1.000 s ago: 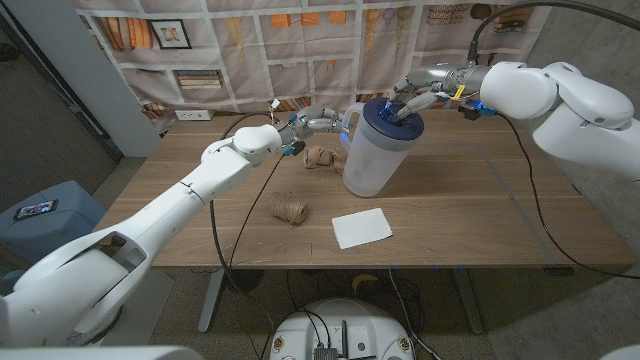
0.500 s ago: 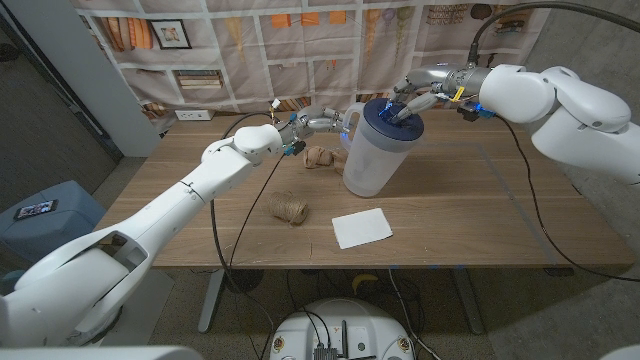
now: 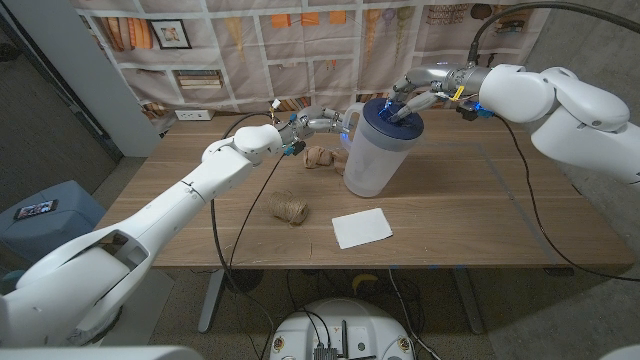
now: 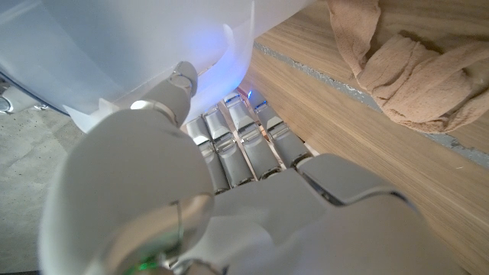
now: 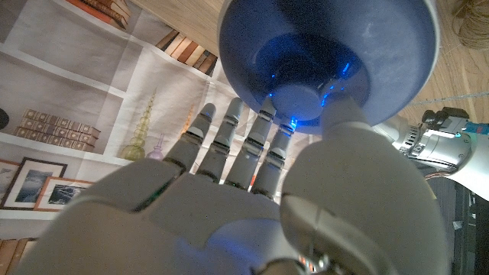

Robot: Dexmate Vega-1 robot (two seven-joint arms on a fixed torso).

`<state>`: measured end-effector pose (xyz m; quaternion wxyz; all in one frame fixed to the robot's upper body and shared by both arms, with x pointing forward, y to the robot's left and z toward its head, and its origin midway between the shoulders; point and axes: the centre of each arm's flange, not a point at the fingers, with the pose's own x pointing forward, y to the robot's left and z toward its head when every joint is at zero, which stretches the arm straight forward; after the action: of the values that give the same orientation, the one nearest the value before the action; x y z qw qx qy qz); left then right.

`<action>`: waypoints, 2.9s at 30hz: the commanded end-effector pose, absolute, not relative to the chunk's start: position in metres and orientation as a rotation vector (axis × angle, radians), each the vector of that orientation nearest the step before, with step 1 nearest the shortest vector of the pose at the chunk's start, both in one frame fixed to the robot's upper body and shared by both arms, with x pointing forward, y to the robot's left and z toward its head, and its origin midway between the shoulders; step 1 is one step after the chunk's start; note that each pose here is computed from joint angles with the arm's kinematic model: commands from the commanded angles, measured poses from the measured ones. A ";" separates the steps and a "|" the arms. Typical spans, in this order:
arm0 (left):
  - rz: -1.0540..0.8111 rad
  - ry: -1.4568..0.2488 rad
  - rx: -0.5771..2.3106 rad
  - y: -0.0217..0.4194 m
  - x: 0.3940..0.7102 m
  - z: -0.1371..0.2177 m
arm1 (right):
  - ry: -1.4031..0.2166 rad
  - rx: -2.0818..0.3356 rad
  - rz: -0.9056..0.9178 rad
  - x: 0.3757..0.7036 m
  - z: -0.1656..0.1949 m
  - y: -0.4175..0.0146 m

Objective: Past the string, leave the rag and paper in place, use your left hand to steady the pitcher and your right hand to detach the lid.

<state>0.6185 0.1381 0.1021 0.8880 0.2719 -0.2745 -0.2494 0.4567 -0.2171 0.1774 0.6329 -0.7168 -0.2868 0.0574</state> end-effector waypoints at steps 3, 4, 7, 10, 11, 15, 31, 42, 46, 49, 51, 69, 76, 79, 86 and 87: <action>-0.524 -0.569 0.573 0.138 0.620 0.101 | -0.662 -1.634 0.130 0.457 0.183 -0.218; -0.524 -0.569 0.571 0.138 0.621 0.101 | -0.660 -1.634 0.134 0.457 0.183 -0.218; -0.524 -0.568 0.573 0.138 0.621 0.101 | -0.650 -1.635 0.140 0.458 0.184 -0.218; -0.526 -0.569 0.578 0.139 0.621 0.101 | -0.644 -1.637 0.144 0.458 0.184 -0.218; -0.527 -0.569 0.577 0.139 0.621 0.101 | -0.642 -1.637 0.147 0.458 0.184 -0.218; -0.528 -0.570 0.579 0.139 0.621 0.101 | -0.641 -1.636 0.150 0.457 0.185 -0.219; -0.534 -0.573 0.591 0.136 0.621 0.102 | -0.631 -1.639 0.167 0.454 0.189 -0.219; -0.539 -0.573 0.601 0.135 0.621 0.102 | -0.633 -1.646 0.160 0.451 0.190 -0.219; -0.540 -0.572 0.599 0.135 0.621 0.101 | -0.633 -1.647 0.157 0.450 0.191 -0.219; -0.538 -0.573 0.599 0.135 0.620 0.101 | -0.634 -1.648 0.156 0.449 0.191 -0.219; -0.538 -0.573 0.598 0.135 0.620 0.101 | -0.634 -1.648 0.158 0.449 0.191 -0.219; -0.535 -0.572 0.594 0.136 0.619 0.097 | -0.635 -1.648 0.153 0.448 0.195 -0.221; -0.537 -0.570 0.592 0.136 0.619 0.097 | -0.634 -1.645 0.153 0.448 0.195 -0.221; -0.536 -0.571 0.590 0.136 0.620 0.097 | -0.636 -1.642 0.154 0.447 0.195 -0.222; -0.536 -0.573 0.587 0.137 0.621 0.096 | -0.640 -1.643 0.150 0.446 0.198 -0.222; -0.536 -0.574 0.588 0.137 0.621 0.096 | -0.640 -1.644 0.149 0.446 0.198 -0.222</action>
<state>0.6199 0.1365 0.0964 0.8821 0.2846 -0.2735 -0.2571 0.4471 -0.2212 0.1952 0.6335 -0.7190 -0.2779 0.0675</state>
